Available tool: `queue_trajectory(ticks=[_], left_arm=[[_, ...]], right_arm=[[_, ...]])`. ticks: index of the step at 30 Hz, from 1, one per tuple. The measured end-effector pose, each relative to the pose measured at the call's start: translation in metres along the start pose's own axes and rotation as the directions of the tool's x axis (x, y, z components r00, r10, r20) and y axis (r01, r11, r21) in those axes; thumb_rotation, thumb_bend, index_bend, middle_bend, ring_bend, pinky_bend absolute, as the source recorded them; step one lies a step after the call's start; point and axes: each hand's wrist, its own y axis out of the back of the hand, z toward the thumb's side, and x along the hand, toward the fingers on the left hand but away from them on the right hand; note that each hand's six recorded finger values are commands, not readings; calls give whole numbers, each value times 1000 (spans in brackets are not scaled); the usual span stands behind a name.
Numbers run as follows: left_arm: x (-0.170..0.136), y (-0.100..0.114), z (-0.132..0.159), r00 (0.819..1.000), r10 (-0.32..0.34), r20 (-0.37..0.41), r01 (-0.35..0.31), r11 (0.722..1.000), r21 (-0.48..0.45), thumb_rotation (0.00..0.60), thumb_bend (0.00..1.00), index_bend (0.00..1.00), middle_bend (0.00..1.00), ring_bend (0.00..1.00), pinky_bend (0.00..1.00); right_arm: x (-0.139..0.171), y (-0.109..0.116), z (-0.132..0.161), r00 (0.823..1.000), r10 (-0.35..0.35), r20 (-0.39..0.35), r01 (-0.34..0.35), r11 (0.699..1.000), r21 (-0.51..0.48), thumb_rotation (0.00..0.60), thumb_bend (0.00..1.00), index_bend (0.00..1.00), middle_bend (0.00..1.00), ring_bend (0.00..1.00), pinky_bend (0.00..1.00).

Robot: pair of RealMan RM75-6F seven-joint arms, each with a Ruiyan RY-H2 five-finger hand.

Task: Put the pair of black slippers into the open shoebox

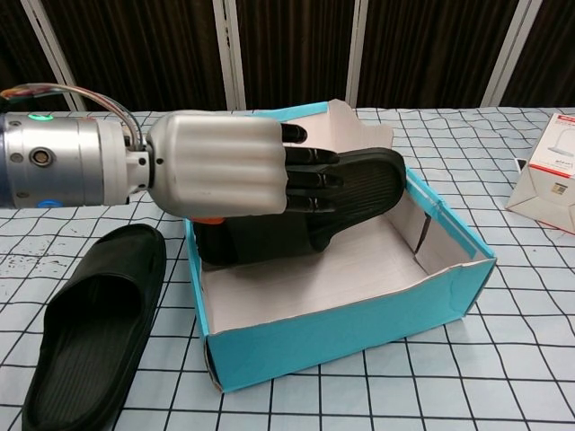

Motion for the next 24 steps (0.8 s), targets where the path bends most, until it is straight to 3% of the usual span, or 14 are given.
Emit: queue_trajectory(ticks=[3, 9, 15, 18, 24], left_arm=[[-8, 6, -9, 1000, 11, -26, -11, 1000, -3, 515, 299, 0, 57, 1, 201], [-36, 19, -30, 992, 26, -125, -37, 995, -88, 404, 234, 0, 115, 1, 177], [-87, 18, -35, 970, -48, -237, -16, 965, -261, 297, 222, 0, 165, 1, 172], [-114, 10, -25, 957, -123, -262, 19, 929, -369, 275, 216, 0, 190, 2, 172], [-160, -17, 1, 909, -317, -272, 109, 808, -579, 254, 206, 0, 197, 3, 171]], right_arm=[[0, 0, 0, 1000, 3, -1, -3, 1000, 0, 600, 233, 206, 203, 252, 213], [0, 0, 1, 1000, -1, -3, 1, 1000, -1, 600, 234, 206, 202, 253, 213], [1, -1, 2, 1000, 4, -5, -4, 1000, 1, 600, 233, 206, 203, 252, 213], [1, -1, 2, 1000, 5, -5, -5, 1000, 3, 600, 233, 206, 203, 252, 213], [0, -3, 4, 1000, 14, -7, -14, 1000, 6, 600, 234, 207, 203, 252, 213]])
